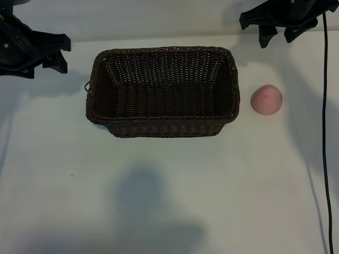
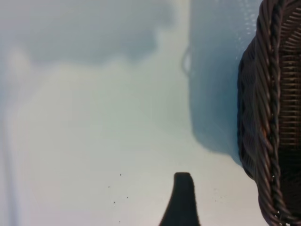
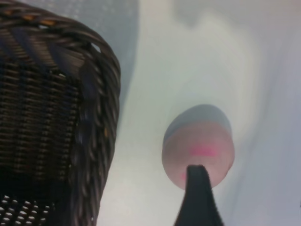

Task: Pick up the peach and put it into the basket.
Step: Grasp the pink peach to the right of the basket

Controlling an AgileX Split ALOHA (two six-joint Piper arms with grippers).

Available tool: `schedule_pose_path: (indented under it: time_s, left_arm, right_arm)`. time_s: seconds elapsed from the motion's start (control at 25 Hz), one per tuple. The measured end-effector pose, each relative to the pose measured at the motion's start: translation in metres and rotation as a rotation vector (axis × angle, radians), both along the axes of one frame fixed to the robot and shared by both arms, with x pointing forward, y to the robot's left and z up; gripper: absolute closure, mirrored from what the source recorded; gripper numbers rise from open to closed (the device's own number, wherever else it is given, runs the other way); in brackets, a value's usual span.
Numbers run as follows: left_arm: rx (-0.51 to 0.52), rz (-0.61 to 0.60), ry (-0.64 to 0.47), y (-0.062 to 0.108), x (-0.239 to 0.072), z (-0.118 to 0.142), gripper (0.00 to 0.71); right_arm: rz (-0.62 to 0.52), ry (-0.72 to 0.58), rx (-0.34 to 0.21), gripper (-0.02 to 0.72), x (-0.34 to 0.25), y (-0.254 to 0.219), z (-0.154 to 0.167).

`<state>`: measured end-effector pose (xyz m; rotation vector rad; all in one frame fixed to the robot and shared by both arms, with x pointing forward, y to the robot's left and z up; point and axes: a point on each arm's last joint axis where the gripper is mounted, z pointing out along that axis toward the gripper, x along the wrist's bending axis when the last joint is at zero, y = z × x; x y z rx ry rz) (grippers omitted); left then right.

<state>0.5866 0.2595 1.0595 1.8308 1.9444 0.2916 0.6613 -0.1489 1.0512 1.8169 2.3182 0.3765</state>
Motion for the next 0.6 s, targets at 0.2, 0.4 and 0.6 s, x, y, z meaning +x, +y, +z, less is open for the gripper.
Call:
schedule_pose_path:
  time_s: [0.2,0.4,0.6]
  left_arm:
    - [0.009,-0.002,0.012,0.0006,-0.001,-0.0006,0.125]
    - [0.008,0.0,0.02,0.0006,-0.0016,-0.0009,0.125]
    - [-0.006,0.028,0.032,0.0007,-0.0025,-0.0031,0.125]
  right_arm:
    - [-0.012,0.0,0.001,0.198,0.0001,-0.0003,0.0]
    - [-0.018,0.0,0.001,0.198,0.0001,-0.0003,0.0]
    - [-0.019,0.004,0.001,0.198,0.0006,-0.0002,-0.0015]
